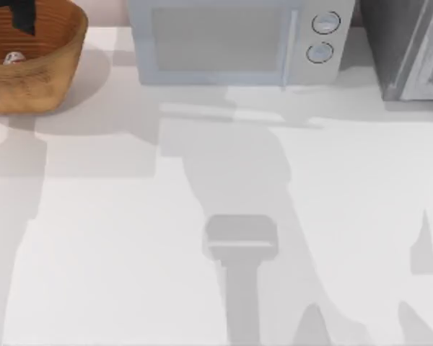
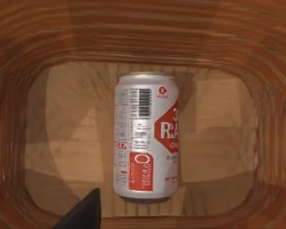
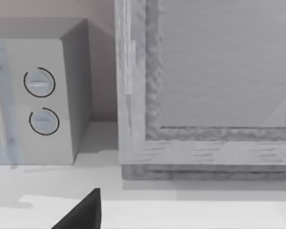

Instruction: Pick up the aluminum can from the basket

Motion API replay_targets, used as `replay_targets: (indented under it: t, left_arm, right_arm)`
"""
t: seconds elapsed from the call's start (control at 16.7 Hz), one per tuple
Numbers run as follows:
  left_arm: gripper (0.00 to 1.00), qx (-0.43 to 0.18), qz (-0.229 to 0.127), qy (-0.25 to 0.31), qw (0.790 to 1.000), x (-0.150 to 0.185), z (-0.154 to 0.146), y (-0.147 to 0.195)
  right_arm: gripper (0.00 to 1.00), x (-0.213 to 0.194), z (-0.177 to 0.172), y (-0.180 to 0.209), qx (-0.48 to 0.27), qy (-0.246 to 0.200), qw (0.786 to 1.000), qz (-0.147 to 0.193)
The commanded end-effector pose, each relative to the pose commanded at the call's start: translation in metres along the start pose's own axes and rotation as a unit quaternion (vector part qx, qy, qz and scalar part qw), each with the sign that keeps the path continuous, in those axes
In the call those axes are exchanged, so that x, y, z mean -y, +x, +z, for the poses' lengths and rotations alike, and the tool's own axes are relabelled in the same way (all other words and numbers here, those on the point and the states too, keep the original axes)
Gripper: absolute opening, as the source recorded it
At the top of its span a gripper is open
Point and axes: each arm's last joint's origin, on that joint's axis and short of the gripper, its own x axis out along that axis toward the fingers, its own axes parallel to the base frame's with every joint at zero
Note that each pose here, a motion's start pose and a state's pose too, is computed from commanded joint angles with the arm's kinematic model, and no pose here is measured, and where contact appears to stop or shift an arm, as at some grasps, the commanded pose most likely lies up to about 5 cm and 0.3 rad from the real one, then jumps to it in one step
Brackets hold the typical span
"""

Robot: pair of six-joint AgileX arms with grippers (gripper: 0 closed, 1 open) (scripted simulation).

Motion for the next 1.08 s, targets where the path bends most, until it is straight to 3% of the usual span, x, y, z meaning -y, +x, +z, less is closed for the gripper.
replay_targets:
  t: [0.36,1.08]
  left_arm:
    - [1.00,-0.058,-0.006,0.004,0.998,-0.023,0.007,0.048]
    - [1.00,-0.065,-0.009,0.010,0.998,-0.026,0.008,0.058]
  right_arm:
    - [1.00,0.000,0.000,0.000,0.000,0.000,1.000,0.000]
    - [1.00,0.000,0.000,0.000,0.000,0.000,1.000,0.000]
